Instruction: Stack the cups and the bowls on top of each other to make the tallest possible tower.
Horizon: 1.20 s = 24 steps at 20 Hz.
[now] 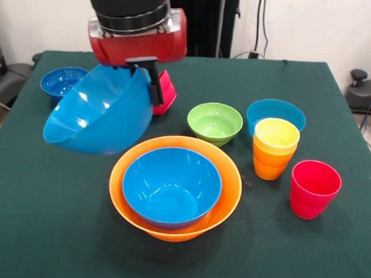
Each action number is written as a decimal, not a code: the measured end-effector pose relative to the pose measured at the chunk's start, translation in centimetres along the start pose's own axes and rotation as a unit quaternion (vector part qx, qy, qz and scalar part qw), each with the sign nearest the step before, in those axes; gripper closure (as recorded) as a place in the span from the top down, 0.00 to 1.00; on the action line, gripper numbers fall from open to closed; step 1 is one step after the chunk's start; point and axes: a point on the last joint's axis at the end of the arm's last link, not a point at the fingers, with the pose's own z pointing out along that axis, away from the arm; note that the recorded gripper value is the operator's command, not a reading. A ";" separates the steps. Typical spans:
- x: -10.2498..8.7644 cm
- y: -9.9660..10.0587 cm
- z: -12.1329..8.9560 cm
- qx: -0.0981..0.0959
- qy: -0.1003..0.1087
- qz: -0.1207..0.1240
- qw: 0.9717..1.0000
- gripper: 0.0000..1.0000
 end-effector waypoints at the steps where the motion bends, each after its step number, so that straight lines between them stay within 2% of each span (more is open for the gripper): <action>1: -0.3 0.4 0.2 0.000 -0.001 -0.002 1.000 0.00; 10: -0.4 2.3 2.2 0.004 0.011 -0.010 1.000 0.00; 18: 0.2 2.1 3.4 0.017 0.021 -0.008 1.000 0.00; 24: 0.6 2.0 5.3 0.024 0.023 -0.007 0.999 0.00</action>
